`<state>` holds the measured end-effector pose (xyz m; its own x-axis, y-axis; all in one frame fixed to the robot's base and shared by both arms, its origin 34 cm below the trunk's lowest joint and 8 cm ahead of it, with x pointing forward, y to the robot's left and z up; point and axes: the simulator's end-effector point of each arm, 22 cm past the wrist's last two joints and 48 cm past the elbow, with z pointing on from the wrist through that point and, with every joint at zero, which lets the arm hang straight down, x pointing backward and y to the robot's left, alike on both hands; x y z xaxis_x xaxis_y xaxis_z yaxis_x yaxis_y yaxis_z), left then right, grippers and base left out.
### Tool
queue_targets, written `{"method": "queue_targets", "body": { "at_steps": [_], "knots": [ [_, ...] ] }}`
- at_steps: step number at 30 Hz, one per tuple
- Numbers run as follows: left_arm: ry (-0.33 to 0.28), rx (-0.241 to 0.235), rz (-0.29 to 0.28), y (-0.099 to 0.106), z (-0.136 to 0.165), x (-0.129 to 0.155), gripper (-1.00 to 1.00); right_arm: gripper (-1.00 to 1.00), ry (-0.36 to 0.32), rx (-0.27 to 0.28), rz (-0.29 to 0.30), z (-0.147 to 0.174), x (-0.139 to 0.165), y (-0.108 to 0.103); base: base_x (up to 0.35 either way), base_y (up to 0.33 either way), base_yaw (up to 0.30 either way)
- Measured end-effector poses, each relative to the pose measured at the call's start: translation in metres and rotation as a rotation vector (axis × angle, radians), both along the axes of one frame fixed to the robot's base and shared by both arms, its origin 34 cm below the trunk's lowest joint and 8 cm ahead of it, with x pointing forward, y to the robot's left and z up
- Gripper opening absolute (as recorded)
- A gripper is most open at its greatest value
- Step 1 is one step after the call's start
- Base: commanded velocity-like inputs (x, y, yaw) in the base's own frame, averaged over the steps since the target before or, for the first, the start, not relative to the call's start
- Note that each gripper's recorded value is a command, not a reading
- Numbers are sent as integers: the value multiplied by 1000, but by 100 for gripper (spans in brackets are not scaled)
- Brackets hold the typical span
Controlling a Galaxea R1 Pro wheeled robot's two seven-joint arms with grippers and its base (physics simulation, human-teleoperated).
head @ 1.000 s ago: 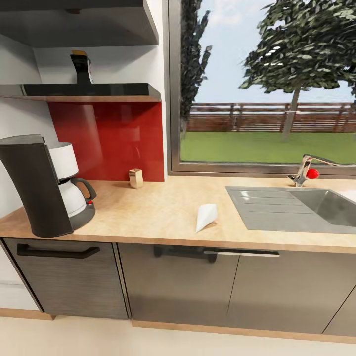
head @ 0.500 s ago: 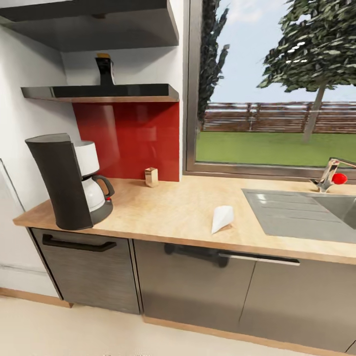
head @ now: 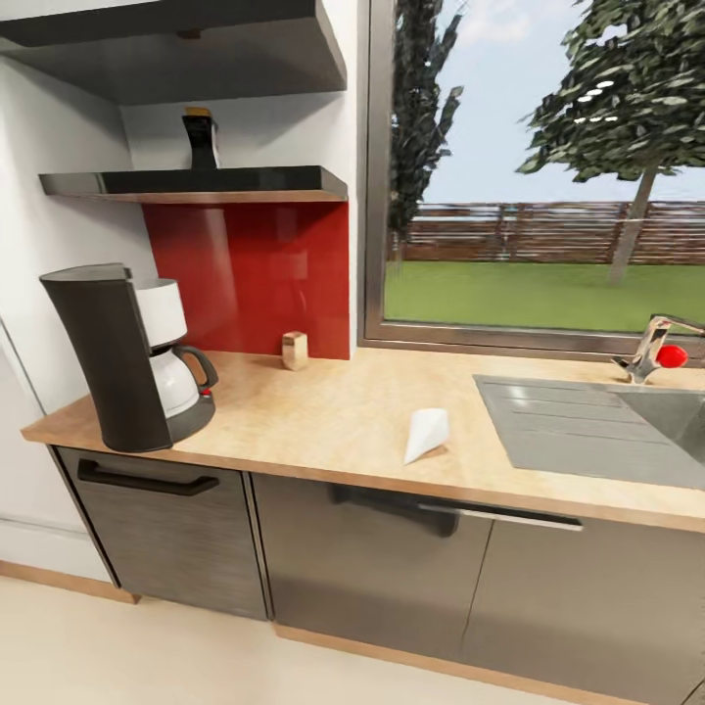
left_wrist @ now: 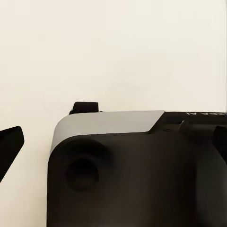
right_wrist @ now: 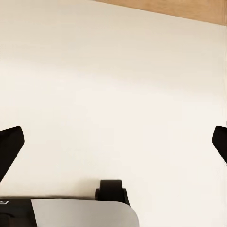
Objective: Set up a coffee station on the kitchen countertop: keep the coffee maker on the countertop, move the bottle of coffee from the kitchen shelf to the counter next to the coffee maker, place a paper coffee filter on top of the coffee maker, put the saucer next to the coffee maker with the coffee cup on the saucer, and place the electric kettle next to the coffee maker.
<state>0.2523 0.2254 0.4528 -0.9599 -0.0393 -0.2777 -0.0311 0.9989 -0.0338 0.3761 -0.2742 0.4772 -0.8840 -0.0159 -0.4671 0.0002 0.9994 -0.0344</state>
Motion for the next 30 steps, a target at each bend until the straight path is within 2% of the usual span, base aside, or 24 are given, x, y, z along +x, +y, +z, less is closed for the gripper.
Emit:
{"method": "queue_targets", "body": {
  "at_steps": [7,26,30],
  "knots": [
    [0,-1,1,0,0,0,100,100,0,-1,0,0,0,0,0,-60,155],
    [0,-1,1,0,0,0,100,100,0,-1,0,0,0,0,0,-4,235],
    [0,0,1,0,0,0,100,100,0,0,1,0,0,0,0,-162,132]
  ]
}}
